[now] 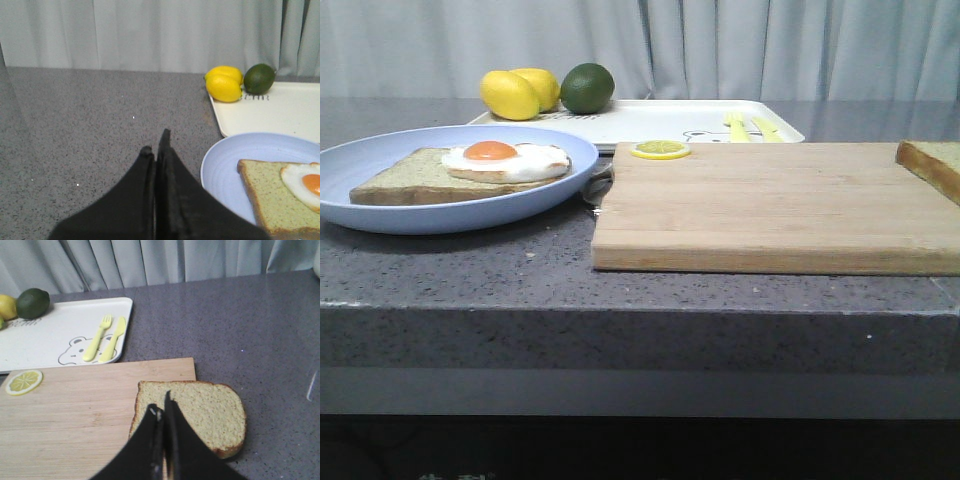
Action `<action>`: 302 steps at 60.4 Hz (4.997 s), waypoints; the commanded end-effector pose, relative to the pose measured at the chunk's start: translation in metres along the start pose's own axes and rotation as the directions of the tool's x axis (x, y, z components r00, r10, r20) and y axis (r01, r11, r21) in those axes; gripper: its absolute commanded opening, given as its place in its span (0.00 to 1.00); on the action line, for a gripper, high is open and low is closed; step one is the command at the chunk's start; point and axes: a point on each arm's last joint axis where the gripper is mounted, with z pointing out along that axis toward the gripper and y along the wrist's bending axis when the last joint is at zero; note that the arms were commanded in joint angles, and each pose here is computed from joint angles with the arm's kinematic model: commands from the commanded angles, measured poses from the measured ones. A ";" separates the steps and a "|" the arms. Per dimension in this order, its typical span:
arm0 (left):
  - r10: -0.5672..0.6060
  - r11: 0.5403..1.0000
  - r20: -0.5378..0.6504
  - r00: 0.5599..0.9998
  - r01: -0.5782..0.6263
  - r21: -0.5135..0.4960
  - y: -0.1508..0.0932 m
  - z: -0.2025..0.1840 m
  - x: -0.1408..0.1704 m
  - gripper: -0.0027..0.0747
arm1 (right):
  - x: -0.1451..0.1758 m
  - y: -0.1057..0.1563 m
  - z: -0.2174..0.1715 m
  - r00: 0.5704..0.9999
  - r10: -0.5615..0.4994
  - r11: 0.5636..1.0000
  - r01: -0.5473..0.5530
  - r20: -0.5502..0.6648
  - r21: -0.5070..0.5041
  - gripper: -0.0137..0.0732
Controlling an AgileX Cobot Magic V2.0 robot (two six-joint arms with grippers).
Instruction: Place bread and move sandwich to tray
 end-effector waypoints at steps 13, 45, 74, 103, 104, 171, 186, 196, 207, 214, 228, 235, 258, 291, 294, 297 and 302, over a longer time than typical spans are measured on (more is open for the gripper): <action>-0.006 1.000 0.110 0.994 0.007 -0.005 0.000 0.009 -0.024 0.03 | -0.017 0.001 0.015 0.999 -0.017 1.000 0.017 0.039 0.004 0.26; -0.006 1.000 0.123 0.992 0.007 -0.006 0.000 0.009 -0.025 0.81 | -0.024 0.003 0.031 0.989 -0.002 1.000 0.005 -0.147 0.017 0.90; -0.006 1.000 0.124 0.992 0.007 -0.006 0.000 0.009 -0.025 0.81 | -0.042 -0.067 0.139 0.835 0.286 0.937 -0.140 -0.470 0.321 0.90; -0.006 1.000 0.124 0.992 0.007 -0.006 0.000 0.009 -0.025 0.81 | -0.019 -0.106 0.197 0.692 0.329 0.943 -0.277 -0.642 0.184 0.90; -0.006 1.000 0.124 0.992 0.007 -0.006 0.000 0.009 -0.025 0.81 | -0.018 -0.107 0.198 0.688 0.331 0.942 -0.281 -0.646 0.183 0.90; -0.006 1.000 0.124 0.992 0.007 -0.006 0.000 0.009 -0.025 0.81 | -0.045 -0.074 0.181 0.686 0.346 0.872 -0.487 -0.640 -0.051 0.09; -0.006 1.000 0.124 0.992 0.007 -0.006 0.000 0.009 -0.025 0.81 | -0.080 -0.025 0.153 0.667 0.390 0.667 -0.680 -0.635 -0.305 0.09; -0.006 1.000 0.124 0.992 0.007 -0.006 0.000 0.009 -0.025 0.81 | -0.083 0.029 0.161 0.657 0.379 0.547 -0.727 -0.652 -0.415 0.09; -0.006 1.000 0.124 0.992 0.007 -0.006 0.000 0.009 -0.025 0.81 | -0.071 0.102 0.174 0.654 0.425 0.512 -0.744 -0.625 -0.430 0.09; -0.006 1.000 0.124 0.992 0.007 -0.006 0.000 0.009 -0.025 0.81 | -0.052 0.155 0.179 0.624 0.434 0.490 -0.769 -0.650 -0.411 0.09; -0.006 1.000 0.124 0.992 0.007 -0.006 0.000 0.009 -0.025 0.81 | -0.012 0.220 0.197 0.577 0.394 0.502 -0.787 -0.716 -0.358 0.09; -0.006 1.000 0.124 0.992 0.007 -0.006 0.000 0.009 -0.025 0.81 | 0.001 0.242 0.210 0.566 0.361 0.505 -0.787 -0.741 -0.354 0.09; -0.006 1.000 0.124 0.992 0.007 -0.006 0.000 0.009 -0.025 0.81 | 0.027 0.250 0.231 0.536 0.341 0.536 -0.786 -0.772 -0.308 0.28; -0.006 1.000 0.124 0.992 0.007 -0.006 0.000 0.009 -0.025 0.81 | 0.034 0.245 0.236 0.569 0.331 0.584 -0.750 -0.753 -0.310 0.33; -0.006 1.000 0.124 0.992 0.007 -0.006 0.000 0.009 -0.025 0.81 | 0.034 0.245 0.236 0.569 0.331 0.584 -0.750 -0.753 -0.310 0.34; -0.006 1.000 0.124 0.992 0.007 -0.006 0.000 0.009 -0.025 0.81 | 0.034 0.245 0.236 0.569 0.331 0.584 -0.750 -0.753 -0.310 0.37; -0.006 1.000 0.124 0.992 0.007 -0.006 0.000 0.009 -0.025 0.81 | 0.034 0.245 0.237 0.570 0.330 0.585 -0.749 -0.753 -0.311 0.48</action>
